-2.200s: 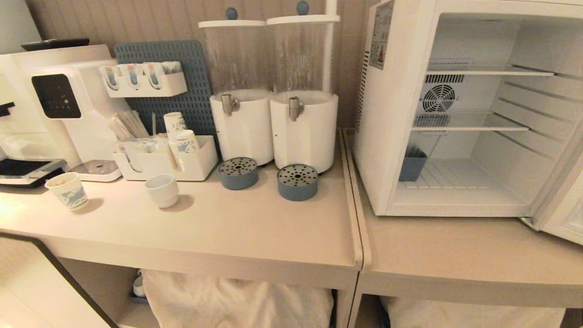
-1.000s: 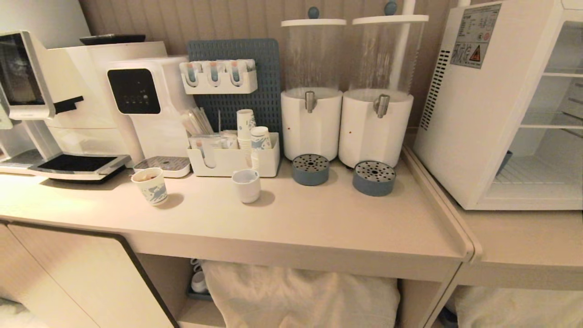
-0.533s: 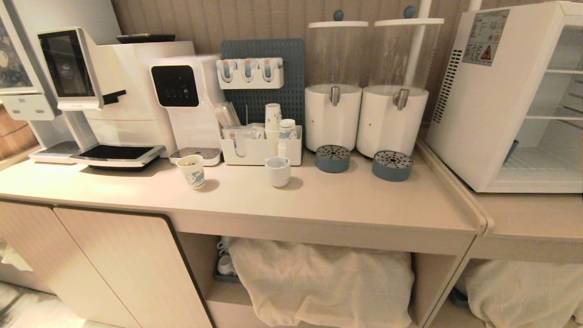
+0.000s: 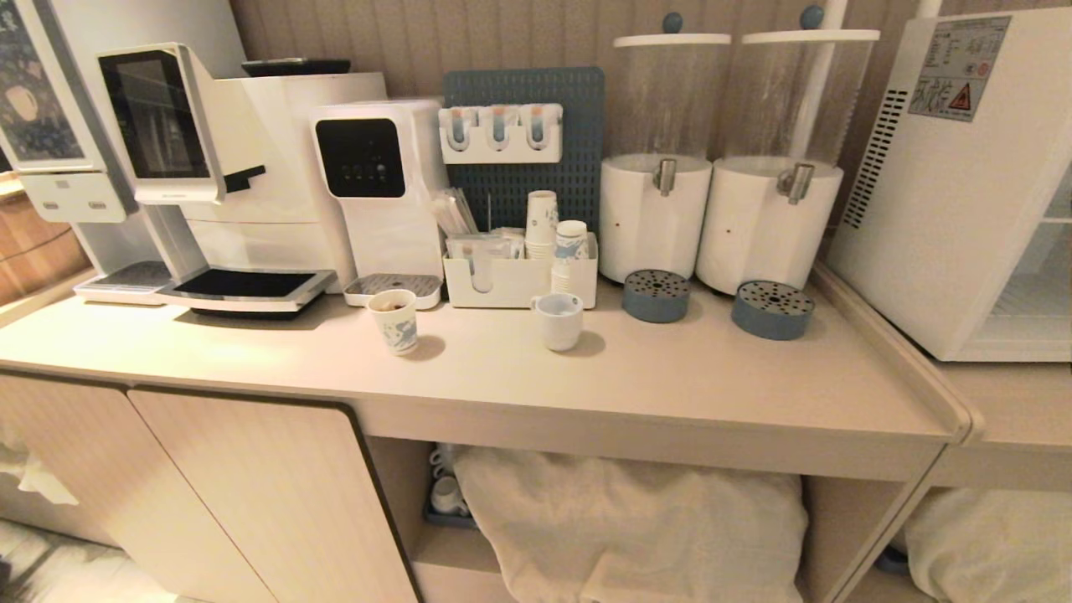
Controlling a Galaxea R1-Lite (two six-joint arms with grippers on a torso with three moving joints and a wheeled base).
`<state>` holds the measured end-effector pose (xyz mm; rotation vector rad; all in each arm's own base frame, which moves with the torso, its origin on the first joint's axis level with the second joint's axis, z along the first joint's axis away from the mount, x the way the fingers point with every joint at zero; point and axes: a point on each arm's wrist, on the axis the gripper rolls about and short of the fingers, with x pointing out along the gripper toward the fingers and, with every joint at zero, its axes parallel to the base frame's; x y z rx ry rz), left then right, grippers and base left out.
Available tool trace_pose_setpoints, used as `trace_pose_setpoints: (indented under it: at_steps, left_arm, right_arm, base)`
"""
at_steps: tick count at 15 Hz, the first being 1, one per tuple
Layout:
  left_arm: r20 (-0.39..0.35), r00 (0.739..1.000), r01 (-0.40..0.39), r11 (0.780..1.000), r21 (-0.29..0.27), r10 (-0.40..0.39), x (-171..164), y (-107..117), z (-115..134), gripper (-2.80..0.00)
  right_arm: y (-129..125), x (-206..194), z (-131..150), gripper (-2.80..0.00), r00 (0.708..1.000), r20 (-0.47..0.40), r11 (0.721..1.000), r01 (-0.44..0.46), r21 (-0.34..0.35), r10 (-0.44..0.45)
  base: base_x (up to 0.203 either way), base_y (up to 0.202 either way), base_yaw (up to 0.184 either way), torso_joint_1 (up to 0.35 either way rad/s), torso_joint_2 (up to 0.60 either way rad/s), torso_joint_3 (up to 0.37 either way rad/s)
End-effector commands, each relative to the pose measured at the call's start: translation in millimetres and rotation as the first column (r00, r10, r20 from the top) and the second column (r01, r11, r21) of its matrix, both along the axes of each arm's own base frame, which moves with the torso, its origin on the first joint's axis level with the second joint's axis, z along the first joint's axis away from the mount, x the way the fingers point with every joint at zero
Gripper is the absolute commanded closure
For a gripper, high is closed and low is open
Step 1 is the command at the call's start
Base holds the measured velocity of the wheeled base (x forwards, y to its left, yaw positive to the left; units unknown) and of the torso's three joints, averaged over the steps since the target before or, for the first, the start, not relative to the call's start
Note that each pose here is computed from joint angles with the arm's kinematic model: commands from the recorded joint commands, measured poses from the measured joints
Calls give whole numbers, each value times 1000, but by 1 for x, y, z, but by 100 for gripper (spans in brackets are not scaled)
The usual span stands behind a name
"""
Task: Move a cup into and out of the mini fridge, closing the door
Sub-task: Place the paper cup on the table
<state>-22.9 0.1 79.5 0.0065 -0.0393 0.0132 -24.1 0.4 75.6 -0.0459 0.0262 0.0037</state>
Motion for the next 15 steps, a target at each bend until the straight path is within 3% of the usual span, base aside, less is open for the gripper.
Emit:
trace_pose_setpoints:
  at_steps: [1,7,9,11,13,15]
  left_arm:
    - [-12,1000,-1,1000,0,1,1,0,-4,0]
    - [-12,1000,1,1000,-2,-1,1,0,-4,0]
    - [-13,1000,1,1000,-2,-1,2,0,-4,0]
    - [-12,1000,1,1000,-2,-1,1,0,-4,0]
    - [-12,1000,1,1000,-3,-1,1,0,-4,0]
    - [-12,1000,1,1000,-3,-1,1,0,-4,0]
  right_arm:
    - [0,0,0,0,1000,-3,1000,-2,-1,2]
    - [0,-3,9,0,1000,29,1000,-2,30,1]
    - [0,-19,53,0,994,113,999,-14,52,8]
    - [0,-34,115,0,984,176,996,-38,79,23]
    - [-2,-16,168,0,990,123,991,-85,105,72]
    - [0,22,201,0,986,17,977,-169,131,168]
  base:
    - [51,168,3,7,1,5]
    - [1,17,0,0,2,0]
    - [0,0,0,0,0,0]
    - [0,0,0,0,0,0]
    - [0,0,0,0,0,0]
    - [0,0,0,0,0,0]
